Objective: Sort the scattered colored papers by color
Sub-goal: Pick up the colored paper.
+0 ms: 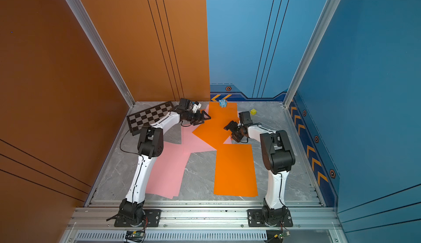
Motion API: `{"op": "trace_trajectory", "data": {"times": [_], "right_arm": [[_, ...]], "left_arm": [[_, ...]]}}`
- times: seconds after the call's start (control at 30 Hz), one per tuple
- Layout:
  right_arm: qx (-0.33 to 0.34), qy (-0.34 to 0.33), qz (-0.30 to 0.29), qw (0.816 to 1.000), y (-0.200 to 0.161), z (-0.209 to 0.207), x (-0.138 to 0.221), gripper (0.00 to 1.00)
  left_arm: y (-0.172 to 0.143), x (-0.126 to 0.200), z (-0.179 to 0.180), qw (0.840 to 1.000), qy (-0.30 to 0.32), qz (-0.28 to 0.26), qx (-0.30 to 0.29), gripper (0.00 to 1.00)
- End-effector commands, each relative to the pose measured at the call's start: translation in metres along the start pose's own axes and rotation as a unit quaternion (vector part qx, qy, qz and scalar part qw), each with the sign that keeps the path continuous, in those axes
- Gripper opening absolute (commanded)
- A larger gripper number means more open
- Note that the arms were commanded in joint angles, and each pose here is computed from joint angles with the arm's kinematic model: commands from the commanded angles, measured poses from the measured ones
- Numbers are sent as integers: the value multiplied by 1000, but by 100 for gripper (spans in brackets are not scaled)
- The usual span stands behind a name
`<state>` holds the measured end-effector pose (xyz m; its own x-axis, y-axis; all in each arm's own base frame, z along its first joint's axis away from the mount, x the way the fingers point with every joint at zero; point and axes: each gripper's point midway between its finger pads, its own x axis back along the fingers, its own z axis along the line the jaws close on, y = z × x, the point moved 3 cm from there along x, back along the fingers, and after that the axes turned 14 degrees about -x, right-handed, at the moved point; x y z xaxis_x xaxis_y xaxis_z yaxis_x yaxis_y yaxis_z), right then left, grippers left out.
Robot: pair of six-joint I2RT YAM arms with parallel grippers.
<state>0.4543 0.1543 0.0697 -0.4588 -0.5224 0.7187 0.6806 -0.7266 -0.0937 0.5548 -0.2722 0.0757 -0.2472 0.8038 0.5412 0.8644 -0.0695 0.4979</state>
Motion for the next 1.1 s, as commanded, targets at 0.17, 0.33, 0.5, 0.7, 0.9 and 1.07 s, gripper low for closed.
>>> {"op": "trace_trajectory", "data": {"times": [0.17, 0.33, 0.5, 0.7, 0.9, 1.07], "right_arm": [[-18, 3, 10, 1000, 5, -5, -25, 82], [-31, 16, 21, 999, 3, -8, -35, 82], [-38, 63, 30, 997, 2, 3, -38, 85], [-37, 108, 29, 993, 1, 18, -31, 76], [-25, 87, 16, 996, 3, 15, -23, 45], [-11, 69, 9, 997, 1, 16, -13, 30]], "left_arm": [[-28, -16, 20, 998, 8, 39, 41, 85], [-29, -16, 20, 998, 7, 41, 42, 85], [-32, -18, 21, 998, 7, 43, 44, 85], [-32, -18, 21, 998, 5, 44, 45, 85], [-32, -17, 21, 998, 5, 44, 45, 85], [-32, -16, 21, 998, 6, 44, 45, 85]]}}
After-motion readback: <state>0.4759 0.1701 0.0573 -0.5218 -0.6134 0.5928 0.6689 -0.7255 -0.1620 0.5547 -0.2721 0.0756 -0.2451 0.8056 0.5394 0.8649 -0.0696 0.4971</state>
